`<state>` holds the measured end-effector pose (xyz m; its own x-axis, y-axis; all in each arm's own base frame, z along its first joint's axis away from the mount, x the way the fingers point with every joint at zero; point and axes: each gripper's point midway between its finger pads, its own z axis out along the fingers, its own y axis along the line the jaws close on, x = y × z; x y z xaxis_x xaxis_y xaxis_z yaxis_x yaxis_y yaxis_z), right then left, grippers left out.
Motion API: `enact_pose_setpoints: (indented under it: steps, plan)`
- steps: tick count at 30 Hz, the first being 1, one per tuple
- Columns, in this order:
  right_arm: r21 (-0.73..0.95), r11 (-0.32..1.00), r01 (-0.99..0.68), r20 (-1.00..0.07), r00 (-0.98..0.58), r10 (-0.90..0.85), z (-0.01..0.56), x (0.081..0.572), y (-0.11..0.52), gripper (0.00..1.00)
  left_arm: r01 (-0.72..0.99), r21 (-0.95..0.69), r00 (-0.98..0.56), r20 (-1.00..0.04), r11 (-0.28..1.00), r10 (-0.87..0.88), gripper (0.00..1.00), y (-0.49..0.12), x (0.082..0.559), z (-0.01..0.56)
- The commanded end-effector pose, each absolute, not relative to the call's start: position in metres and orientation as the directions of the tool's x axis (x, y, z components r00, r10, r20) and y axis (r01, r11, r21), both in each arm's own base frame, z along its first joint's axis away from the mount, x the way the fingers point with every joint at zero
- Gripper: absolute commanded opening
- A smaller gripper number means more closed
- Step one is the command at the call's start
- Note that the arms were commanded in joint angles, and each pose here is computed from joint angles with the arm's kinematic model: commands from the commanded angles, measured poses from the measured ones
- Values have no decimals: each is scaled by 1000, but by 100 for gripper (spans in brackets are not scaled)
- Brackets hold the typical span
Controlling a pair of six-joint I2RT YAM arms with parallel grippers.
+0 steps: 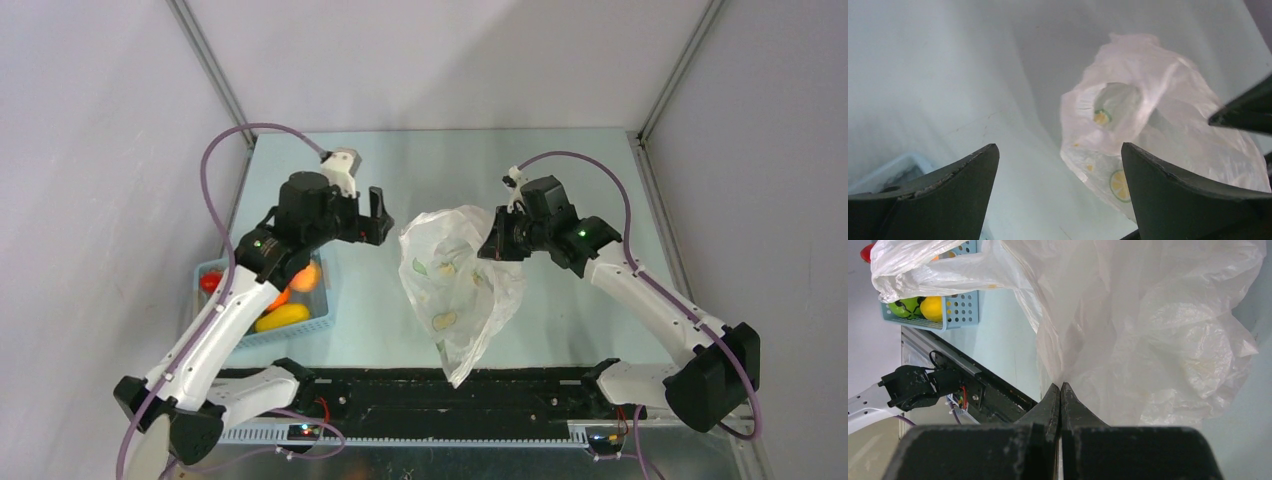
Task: Place the fake fruits into the plastic bag and tie a complex knot
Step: Adjust the plastic bag at the center of the board.
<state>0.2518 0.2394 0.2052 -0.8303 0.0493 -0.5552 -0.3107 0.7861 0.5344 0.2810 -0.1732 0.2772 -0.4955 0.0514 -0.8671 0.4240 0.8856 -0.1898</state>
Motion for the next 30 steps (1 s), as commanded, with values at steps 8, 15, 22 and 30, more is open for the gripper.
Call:
enact_pose_setpoints:
  steps: [8,15,22,30]
  plan:
    - [553,770,-318,-572,-817,73,213,258,242,0,-207,-368,-425,-800,906,-423,100,-51,285,250]
    - [552,767,-327,-572,-818,63,211,259,243,0,-489,-423,-224,-784,763,-579,99,7,282,211]
    - [557,760,-335,-570,-819,57,211,259,244,0,-614,-413,-233,-719,672,-655,99,31,283,152]
    - [570,748,-340,-565,-823,58,209,259,247,0,-642,-498,-214,-613,582,-760,93,31,285,113]
